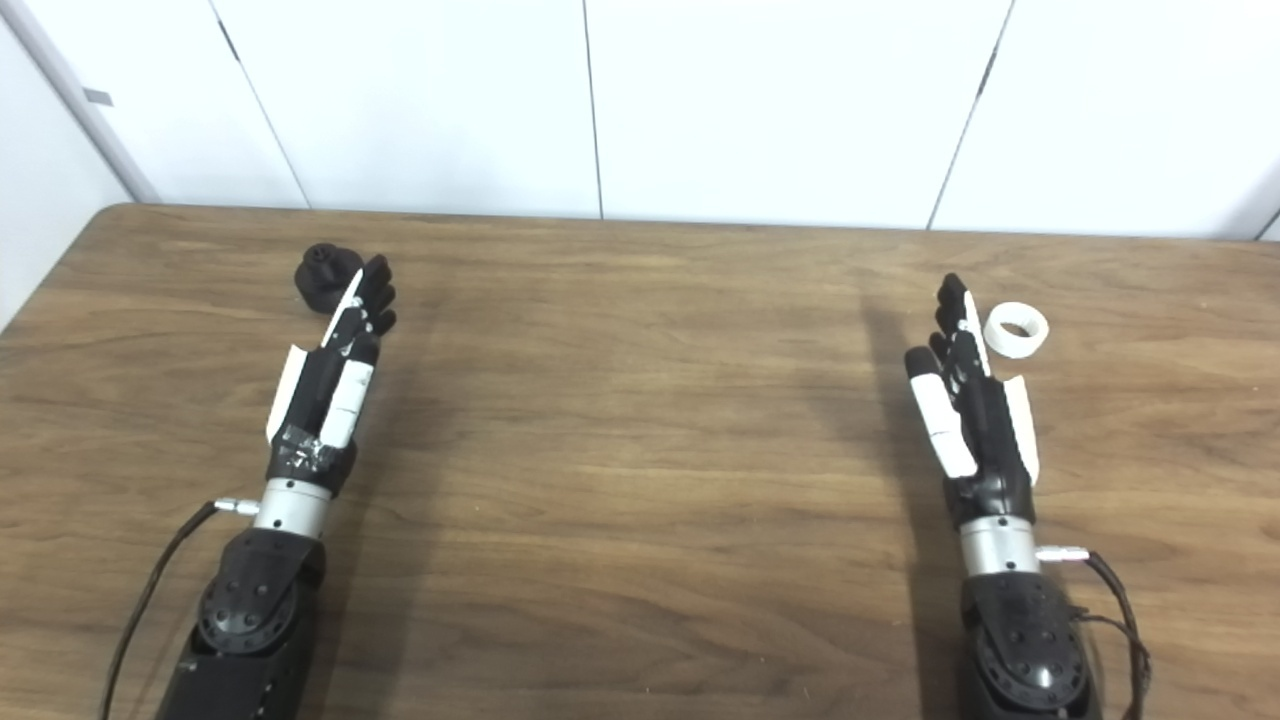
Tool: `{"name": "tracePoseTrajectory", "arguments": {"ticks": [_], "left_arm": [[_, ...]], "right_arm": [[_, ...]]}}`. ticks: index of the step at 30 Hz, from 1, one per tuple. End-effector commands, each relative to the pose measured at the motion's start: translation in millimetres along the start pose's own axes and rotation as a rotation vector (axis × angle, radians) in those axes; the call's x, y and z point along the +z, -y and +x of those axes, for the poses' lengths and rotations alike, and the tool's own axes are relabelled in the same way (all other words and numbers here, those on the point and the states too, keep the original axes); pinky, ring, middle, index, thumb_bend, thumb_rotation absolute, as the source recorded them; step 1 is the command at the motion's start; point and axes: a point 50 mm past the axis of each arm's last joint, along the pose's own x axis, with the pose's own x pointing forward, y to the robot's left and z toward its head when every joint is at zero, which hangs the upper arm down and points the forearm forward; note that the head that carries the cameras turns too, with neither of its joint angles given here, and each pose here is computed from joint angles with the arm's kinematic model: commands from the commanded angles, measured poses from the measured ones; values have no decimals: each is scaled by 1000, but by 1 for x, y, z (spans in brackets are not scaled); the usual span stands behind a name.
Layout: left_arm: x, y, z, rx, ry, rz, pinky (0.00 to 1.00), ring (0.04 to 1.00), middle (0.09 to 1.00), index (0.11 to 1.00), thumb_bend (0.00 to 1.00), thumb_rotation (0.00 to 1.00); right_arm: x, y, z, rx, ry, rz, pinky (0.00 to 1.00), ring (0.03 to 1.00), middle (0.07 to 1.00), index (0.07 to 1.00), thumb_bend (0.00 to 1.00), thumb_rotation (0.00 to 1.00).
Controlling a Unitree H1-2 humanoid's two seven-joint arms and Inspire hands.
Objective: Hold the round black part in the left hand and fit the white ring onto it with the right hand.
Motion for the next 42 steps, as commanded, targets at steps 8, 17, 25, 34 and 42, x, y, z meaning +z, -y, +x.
{"name": "tracePoseTrajectory", "arguments": {"ticks": [8, 17, 25, 34, 42], "left_arm": [[-23, -2, -19, 6, -67, 2, 984, 996, 1000, 998, 750, 898], [-24, -5, -20, 40, -44, 97, 889, 929, 943, 946, 728, 666], [-15, -1, -18, 124, 110, 331, 675, 714, 732, 757, 879, 91], [0, -16, 0, 180, 301, 568, 636, 681, 699, 696, 839, 110], [-3, -34, 22, 228, 407, 759, 752, 826, 827, 792, 851, 192]], "right_arm": [[-18, 0, -14, -11, -47, -8, 1000, 1000, 989, 997, 505, 879], [-22, -2, -15, -7, -62, 27, 953, 1000, 999, 997, 500, 857], [-29, -1, -17, 1, -62, -9, 995, 1000, 987, 994, 536, 892], [-32, -1, -18, 11, -61, -12, 998, 1000, 978, 989, 468, 861], [-37, 4, -20, 14, -58, -18, 1000, 1000, 978, 985, 433, 855]]}}
